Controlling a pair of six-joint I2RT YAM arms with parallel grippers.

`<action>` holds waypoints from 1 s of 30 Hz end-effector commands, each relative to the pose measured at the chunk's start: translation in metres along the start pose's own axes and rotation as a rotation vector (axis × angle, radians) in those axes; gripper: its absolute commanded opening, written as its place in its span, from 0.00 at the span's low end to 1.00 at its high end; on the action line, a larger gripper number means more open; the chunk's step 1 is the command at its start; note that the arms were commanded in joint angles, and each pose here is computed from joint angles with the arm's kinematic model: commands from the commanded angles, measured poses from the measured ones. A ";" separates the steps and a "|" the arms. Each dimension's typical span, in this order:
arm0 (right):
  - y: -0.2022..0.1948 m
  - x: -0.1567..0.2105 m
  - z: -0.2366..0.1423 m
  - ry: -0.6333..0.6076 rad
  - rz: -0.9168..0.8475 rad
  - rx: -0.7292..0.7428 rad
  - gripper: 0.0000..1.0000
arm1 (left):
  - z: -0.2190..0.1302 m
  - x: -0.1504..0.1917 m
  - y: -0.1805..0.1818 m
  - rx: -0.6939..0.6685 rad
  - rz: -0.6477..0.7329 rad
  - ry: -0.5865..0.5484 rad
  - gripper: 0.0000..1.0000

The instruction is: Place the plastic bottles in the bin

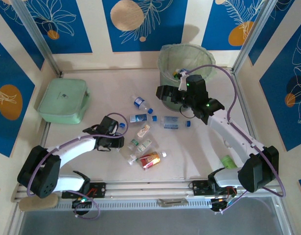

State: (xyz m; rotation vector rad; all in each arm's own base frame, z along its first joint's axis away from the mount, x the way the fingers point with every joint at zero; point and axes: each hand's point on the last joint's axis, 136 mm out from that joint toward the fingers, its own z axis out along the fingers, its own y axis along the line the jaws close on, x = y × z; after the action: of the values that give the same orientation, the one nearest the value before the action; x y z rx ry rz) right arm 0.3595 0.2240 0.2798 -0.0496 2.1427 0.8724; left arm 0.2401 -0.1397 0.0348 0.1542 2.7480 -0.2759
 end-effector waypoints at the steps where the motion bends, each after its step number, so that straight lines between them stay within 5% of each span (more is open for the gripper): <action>1: 0.012 0.009 0.000 0.028 0.027 -0.064 0.99 | -0.014 -0.013 -0.005 0.025 -0.002 -0.087 0.52; 16: 0.084 0.050 0.030 0.178 0.019 -0.328 1.00 | -0.137 -0.115 -0.099 0.572 -0.002 -0.619 0.52; 30: 0.110 0.073 0.057 0.267 0.041 -0.414 0.93 | -0.145 -0.116 -0.152 0.755 0.086 -0.630 0.53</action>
State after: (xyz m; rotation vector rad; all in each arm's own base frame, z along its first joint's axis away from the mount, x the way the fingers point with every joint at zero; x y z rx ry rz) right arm 0.3154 0.3505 0.2549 -0.3201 2.2046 1.3408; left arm 0.2777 -0.2544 0.2118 0.2786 1.9868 -1.0466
